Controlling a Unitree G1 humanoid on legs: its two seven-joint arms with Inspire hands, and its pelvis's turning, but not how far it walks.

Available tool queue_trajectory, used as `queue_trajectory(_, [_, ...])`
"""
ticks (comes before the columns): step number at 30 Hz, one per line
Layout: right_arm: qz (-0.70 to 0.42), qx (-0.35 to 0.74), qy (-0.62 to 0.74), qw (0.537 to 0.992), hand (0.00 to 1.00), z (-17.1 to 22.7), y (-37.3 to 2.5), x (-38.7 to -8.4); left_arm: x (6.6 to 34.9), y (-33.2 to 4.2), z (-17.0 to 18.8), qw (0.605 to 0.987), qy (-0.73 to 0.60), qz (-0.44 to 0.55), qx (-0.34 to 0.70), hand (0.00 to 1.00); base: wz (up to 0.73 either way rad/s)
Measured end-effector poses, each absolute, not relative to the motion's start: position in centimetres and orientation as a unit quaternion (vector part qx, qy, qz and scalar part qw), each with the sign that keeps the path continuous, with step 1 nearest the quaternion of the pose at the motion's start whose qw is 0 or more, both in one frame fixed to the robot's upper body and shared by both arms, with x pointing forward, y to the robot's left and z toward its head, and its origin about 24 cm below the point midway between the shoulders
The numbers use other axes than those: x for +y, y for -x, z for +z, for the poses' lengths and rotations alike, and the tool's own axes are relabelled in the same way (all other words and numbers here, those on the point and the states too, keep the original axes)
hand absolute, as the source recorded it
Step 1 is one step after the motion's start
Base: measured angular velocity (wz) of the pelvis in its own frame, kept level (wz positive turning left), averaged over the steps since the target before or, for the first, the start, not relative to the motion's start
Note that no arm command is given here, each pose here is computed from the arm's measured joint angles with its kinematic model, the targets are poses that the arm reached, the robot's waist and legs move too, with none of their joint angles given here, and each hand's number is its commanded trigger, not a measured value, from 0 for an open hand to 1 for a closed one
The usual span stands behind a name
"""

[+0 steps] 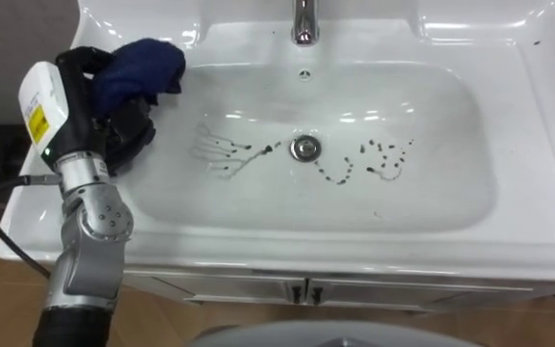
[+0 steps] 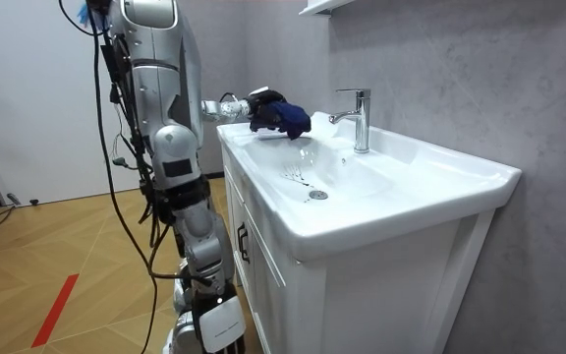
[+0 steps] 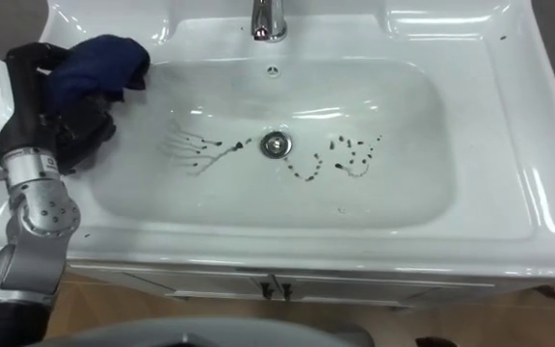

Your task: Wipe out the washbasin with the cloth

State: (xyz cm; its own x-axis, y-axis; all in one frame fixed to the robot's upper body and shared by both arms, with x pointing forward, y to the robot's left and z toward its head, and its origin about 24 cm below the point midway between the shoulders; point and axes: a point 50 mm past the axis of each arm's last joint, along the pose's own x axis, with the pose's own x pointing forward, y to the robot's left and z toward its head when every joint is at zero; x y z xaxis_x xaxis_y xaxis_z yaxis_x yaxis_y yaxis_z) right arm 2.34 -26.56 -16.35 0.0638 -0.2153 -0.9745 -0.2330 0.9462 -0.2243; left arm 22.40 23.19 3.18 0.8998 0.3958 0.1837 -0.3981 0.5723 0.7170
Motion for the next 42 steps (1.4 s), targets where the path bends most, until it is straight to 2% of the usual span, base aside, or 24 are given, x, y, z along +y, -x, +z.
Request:
queue_trajectory(9, [0.008,0.684,0.165,0.71,0.0,-16.4,-2.1,-26.5,21.4,-22.5,2.8,0.892,-0.407,0.194,-0.016,1.0,0.0])
queue_trajectory(16, [0.008,0.687,0.164,0.708,0.0,-16.4,-1.8,-26.4,21.4,-21.8,2.1,0.893,-0.409,0.187,-0.004,1.0,-0.01])
queue_trajectory(26, [0.009,0.687,0.159,0.709,0.0,-16.5,-1.9,-26.3,21.6,-20.9,-1.7,0.888,-0.427,0.149,0.08,1.0,-0.01])
queue_trajectory(42, [0.035,0.711,0.168,0.682,0.0,-16.7,-1.3,-25.6,20.4,-20.9,-3.6,0.864,-0.482,0.088,0.114,1.0,0.0])
